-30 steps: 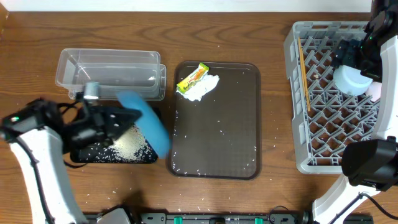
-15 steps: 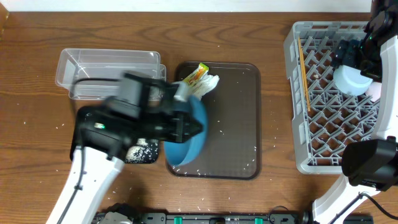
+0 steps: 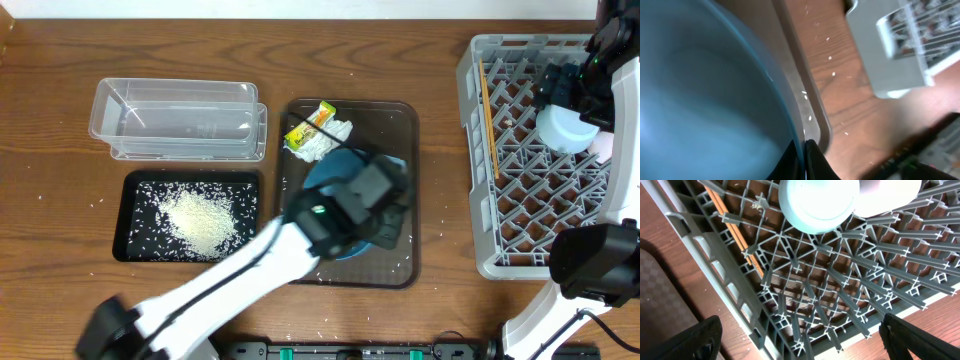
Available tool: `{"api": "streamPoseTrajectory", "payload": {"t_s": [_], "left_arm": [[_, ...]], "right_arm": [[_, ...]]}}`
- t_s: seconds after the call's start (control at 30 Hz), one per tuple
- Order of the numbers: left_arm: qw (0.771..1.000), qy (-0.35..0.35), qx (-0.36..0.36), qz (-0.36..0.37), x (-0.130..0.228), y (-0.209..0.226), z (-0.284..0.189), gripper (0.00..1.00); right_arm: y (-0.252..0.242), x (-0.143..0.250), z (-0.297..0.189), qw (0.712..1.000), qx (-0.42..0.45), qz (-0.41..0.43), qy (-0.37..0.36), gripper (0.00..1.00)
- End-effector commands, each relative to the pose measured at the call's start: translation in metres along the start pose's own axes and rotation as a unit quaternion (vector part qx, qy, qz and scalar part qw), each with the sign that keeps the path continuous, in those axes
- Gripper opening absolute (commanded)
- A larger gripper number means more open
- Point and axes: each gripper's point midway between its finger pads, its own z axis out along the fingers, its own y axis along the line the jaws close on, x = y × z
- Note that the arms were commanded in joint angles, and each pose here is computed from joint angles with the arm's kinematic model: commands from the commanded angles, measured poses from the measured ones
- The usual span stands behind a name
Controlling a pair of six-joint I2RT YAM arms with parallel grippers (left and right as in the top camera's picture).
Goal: Sort waste into correct bins and load items into the dishwasher rack
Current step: 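Carry the emptied blue plate back and set it on the brown tray, then grasp the white tissue on the brown tray with the left gripper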
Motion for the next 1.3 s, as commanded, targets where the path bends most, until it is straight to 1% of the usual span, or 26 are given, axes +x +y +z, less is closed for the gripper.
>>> {"api": "streamPoseTrajectory", "payload": {"t_s": [0.0,0.23,0.27,0.33,0.37,0.4,0.57,0.6,0.67,0.73,0.77,0.83,0.87,1.0,1.07,1.13,1.27], "left_arm": [[1.0,0.0,-0.015,-0.008,-0.003,-0.003,0.018,0.06],[0.999,0.021,-0.027,-0.004,0.006,-0.002,0.042,0.07],[0.999,0.022,-0.028,-0.004,0.007,-0.001,0.043,0.11],[0.999,0.028,-0.026,-0.003,0.01,-0.003,0.044,0.15],[0.999,0.032,-0.022,-0.002,0.012,-0.005,0.044,0.21],[0.999,0.035,-0.019,-0.001,0.013,-0.006,0.044,0.24],[0.999,0.035,-0.015,0.002,0.014,-0.009,0.044,0.28],[0.999,0.033,-0.015,-0.001,0.012,-0.008,0.043,0.3],[1.0,0.025,-0.017,-0.004,0.006,-0.004,0.04,0.38],[1.0,0.007,-0.024,-0.005,-0.008,0.006,0.034,0.44],[0.999,-0.001,-0.031,-0.013,-0.015,0.012,0.03,0.46],[0.998,-0.009,-0.044,-0.034,-0.03,0.028,0.02,0.55],[0.998,-0.011,-0.052,-0.044,-0.04,0.037,0.012,0.57],[0.998,-0.017,-0.053,-0.028,-0.08,0.065,-0.022,0.62],[0.998,-0.037,-0.059,-0.006,-0.103,0.08,-0.036,0.64],[0.995,-0.069,-0.069,0.031,-0.124,0.092,-0.043,0.64],[0.98,-0.122,-0.141,0.065,-0.157,0.122,-0.039,0.64]], "right_arm": [[-0.001,0.001,0.001,1.0,0.001,0.007,0.002,0.99],[-0.001,0.001,0.001,1.0,0.001,0.007,0.002,0.99],[-0.001,0.001,0.001,1.0,0.001,0.007,0.002,0.99],[-0.001,0.001,0.001,1.0,0.001,0.007,0.002,0.99],[-0.001,0.001,0.001,1.0,0.001,0.007,0.002,0.99],[-0.001,0.001,0.001,1.0,0.001,0.007,0.002,0.99],[-0.001,0.001,0.001,1.0,0.001,0.007,0.002,0.99],[-0.001,0.001,0.001,1.0,0.001,0.007,0.002,0.99],[-0.001,0.001,0.001,1.0,0.001,0.007,0.002,0.99],[-0.001,0.001,0.001,1.0,0.001,0.007,0.002,0.99],[-0.001,0.001,0.001,1.0,0.001,0.007,0.002,0.99],[-0.001,0.001,0.001,1.0,0.001,0.007,0.002,0.99],[-0.001,0.001,0.001,1.0,0.001,0.007,0.002,0.99],[-0.001,0.001,0.001,1.0,0.001,0.007,0.002,0.99],[-0.001,0.001,0.001,1.0,0.001,0.007,0.002,0.99],[-0.001,0.001,0.001,1.0,0.001,0.007,0.002,0.99],[-0.001,0.001,0.001,1.0,0.001,0.007,0.002,0.99]]}}
